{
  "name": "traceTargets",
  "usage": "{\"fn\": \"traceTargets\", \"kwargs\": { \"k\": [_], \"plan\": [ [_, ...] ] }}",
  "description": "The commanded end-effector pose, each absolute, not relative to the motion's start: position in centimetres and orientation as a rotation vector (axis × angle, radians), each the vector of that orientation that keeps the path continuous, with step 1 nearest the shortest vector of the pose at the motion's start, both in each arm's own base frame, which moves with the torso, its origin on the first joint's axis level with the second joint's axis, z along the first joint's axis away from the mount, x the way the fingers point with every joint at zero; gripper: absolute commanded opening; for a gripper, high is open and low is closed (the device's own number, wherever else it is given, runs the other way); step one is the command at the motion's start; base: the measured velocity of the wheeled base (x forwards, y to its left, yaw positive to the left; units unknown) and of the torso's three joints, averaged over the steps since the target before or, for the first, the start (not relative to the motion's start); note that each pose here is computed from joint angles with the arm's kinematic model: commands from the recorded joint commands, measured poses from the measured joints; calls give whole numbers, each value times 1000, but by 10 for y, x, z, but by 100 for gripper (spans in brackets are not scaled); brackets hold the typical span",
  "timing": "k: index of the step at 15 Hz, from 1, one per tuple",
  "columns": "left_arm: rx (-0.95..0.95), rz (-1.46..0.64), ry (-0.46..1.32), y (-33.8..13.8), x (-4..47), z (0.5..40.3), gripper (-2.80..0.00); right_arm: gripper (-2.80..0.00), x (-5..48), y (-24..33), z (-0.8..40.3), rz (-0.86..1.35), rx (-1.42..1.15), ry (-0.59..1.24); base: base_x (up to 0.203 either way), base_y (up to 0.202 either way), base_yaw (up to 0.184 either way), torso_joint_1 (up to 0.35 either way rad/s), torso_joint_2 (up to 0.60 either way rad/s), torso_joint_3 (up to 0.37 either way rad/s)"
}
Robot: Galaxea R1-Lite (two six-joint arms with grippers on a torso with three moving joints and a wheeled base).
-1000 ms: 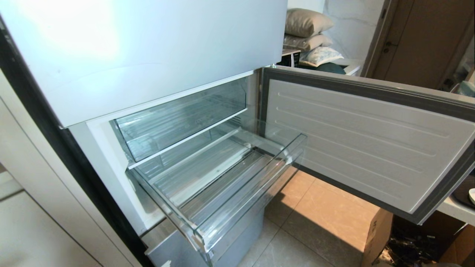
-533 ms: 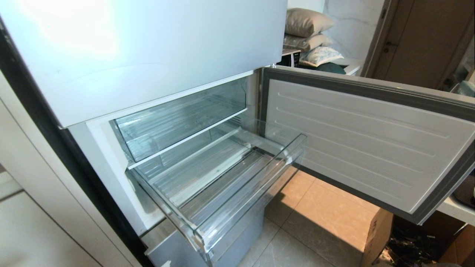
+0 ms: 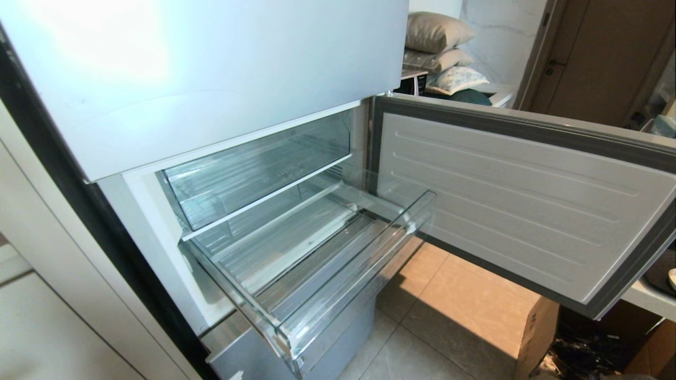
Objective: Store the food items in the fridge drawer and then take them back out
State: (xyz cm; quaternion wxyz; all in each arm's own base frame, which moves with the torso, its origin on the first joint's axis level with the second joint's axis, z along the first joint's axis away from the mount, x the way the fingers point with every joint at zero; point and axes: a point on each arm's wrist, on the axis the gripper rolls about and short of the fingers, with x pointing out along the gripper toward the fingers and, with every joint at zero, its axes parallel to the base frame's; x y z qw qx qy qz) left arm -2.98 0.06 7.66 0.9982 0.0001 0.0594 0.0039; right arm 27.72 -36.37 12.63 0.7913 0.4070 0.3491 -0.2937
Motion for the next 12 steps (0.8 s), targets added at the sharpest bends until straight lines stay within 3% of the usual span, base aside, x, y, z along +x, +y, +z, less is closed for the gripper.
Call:
{"fn": "traceTargets", "kwargs": {
  "k": [1, 12],
  "plan": [
    [0, 9, 120, 1, -30, 76, -280, 0, 277, -363, 127, -630, 879, 752, 0, 0, 0, 0, 0, 0],
    [0, 8, 120, 1, -30, 76, -280, 0, 275, -362, 140, -601, 909, 693, 0, 0, 0, 0, 0, 0]
  ]
}}
